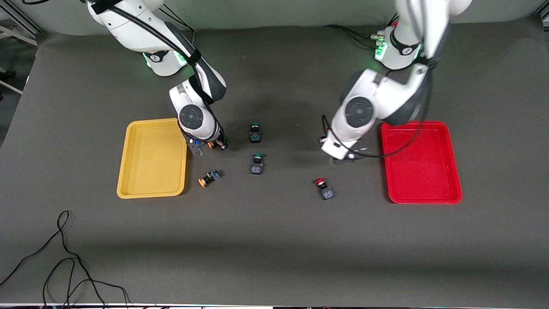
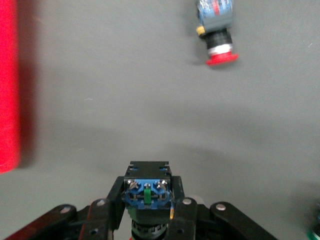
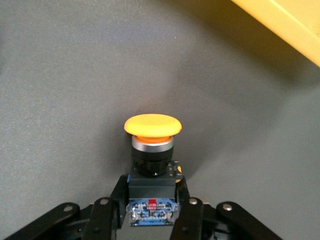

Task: Place red and yellow buttons in trays
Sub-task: 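Carry the red button into the red tray while the right gripper carries yellow, then release the red button in the red tray while the right gripper releases yellow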

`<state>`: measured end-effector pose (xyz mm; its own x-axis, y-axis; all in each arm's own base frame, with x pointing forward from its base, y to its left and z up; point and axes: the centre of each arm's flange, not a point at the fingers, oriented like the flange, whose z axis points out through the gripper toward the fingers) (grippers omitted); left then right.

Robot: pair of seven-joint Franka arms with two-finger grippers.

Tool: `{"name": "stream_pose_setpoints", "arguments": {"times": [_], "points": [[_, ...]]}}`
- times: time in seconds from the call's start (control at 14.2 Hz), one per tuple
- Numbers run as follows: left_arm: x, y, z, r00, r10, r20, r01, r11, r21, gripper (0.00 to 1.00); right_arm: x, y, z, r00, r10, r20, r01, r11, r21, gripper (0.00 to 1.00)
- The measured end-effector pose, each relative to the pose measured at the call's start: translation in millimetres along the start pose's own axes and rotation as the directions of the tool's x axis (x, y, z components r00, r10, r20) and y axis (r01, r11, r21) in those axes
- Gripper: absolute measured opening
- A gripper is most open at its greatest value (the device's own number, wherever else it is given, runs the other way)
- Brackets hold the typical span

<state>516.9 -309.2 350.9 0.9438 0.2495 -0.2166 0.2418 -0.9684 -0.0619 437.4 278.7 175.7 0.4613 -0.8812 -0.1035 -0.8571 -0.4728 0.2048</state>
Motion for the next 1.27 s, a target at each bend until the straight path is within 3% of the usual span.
{"name": "stream_pose_setpoints", "arguments": {"times": [0.21,0.35,0.56,0.7,0.92,1.06,1.27], "points": [[42,-77,-74,0.994,0.095,0.059,-0.096,0.995,0.022,0.41,5,-4,-32,1.0,0.005,-0.003,-0.005,1.0,0.005,0.41],[87,-154,-77,0.985,0.157,0.065,-0.16,0.986,0.049,0.41,28,-2,-91,1.0,-0.005,-0.008,0.006,1.0,0.021,0.41],[131,-246,-10,0.984,0.162,0.075,-0.165,0.985,0.041,0.41,98,26,-172,0.999,-0.032,-0.012,0.033,0.996,0.083,0.41],[126,-262,57,0.982,0.161,0.103,-0.166,0.986,0.036,0.41,143,48,-190,0.998,-0.056,-0.003,0.056,0.994,0.09,0.41],[101,-263,122,0.98,0.176,0.093,-0.179,0.983,0.031,0.41,195,80,-161,0.995,-0.095,0.025,0.094,0.994,0.053,0.41],[91,-266,142,0.98,0.178,0.086,-0.181,0.983,0.029,0.41,209,99,-116,0.993,-0.112,0.03,0.111,0.993,0.037,0.41],[86,-268,143,0.979,0.178,0.101,-0.181,0.983,0.032,0.67,210,120,-54,0.992,-0.122,0.021,0.122,0.992,0.01,0.41]]}}
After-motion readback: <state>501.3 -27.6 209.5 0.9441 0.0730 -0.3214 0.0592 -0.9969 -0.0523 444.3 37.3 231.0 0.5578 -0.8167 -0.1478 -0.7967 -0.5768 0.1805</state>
